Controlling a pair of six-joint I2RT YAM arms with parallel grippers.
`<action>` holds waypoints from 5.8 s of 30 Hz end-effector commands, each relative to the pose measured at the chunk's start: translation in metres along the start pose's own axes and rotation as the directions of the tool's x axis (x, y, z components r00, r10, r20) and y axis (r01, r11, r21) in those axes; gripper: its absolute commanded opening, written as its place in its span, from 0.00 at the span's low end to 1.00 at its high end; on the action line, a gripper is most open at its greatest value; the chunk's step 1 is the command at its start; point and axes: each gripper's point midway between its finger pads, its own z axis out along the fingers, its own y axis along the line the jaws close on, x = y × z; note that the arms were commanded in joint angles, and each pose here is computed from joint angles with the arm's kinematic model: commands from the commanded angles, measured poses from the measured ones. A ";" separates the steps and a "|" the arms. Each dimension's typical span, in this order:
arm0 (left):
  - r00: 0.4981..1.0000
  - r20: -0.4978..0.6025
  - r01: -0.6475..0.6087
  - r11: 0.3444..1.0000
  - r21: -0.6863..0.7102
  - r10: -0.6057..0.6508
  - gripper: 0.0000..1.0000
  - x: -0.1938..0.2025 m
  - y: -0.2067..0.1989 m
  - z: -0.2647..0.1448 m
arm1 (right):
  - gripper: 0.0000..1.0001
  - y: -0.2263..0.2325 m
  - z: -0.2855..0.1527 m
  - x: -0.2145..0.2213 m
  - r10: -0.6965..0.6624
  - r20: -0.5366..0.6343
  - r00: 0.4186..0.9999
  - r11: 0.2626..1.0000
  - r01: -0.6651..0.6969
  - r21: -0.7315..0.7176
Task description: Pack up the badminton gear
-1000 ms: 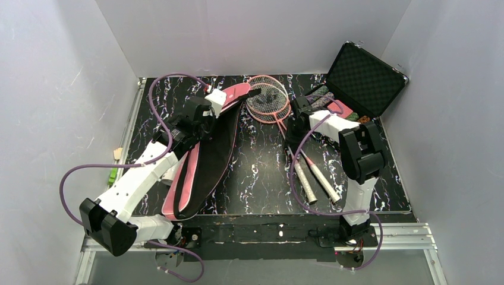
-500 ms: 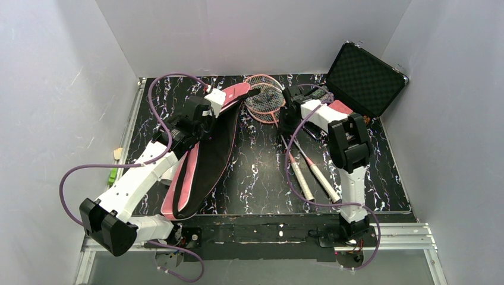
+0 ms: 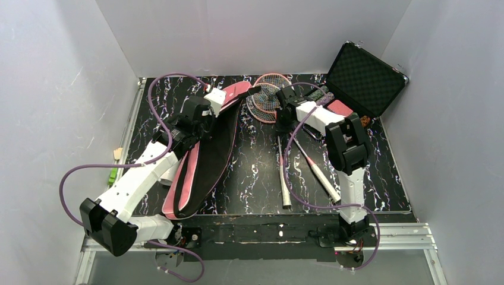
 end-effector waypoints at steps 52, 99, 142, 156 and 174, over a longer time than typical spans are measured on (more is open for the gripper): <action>0.995 -0.034 0.093 0.987 0.128 -0.089 0.00 -0.008 -0.039 0.052 | 0.01 0.139 -0.257 0.234 -0.510 0.011 0.860 0.846 0.504 -0.176; 0.988 -0.113 0.155 0.779 0.608 -0.108 0.00 0.009 -0.124 0.014 | 0.52 0.214 -0.158 0.064 -0.149 0.158 0.976 0.880 0.204 -0.429; 0.884 -0.006 0.414 0.775 0.478 -0.468 0.00 -0.044 -0.014 -0.007 | 0.64 -0.069 -0.038 0.003 -0.057 -0.047 0.997 0.988 0.063 0.143; 0.882 0.004 0.411 0.775 0.480 -0.471 0.00 -0.047 -0.012 -0.016 | 0.55 -0.069 -0.009 0.026 -0.036 -0.141 0.989 0.993 0.051 0.109; 0.887 -0.003 0.410 0.786 0.463 -0.461 0.00 -0.038 -0.011 -0.014 | 0.01 -0.005 -0.029 0.018 -0.173 -0.026 0.985 0.985 0.172 -0.031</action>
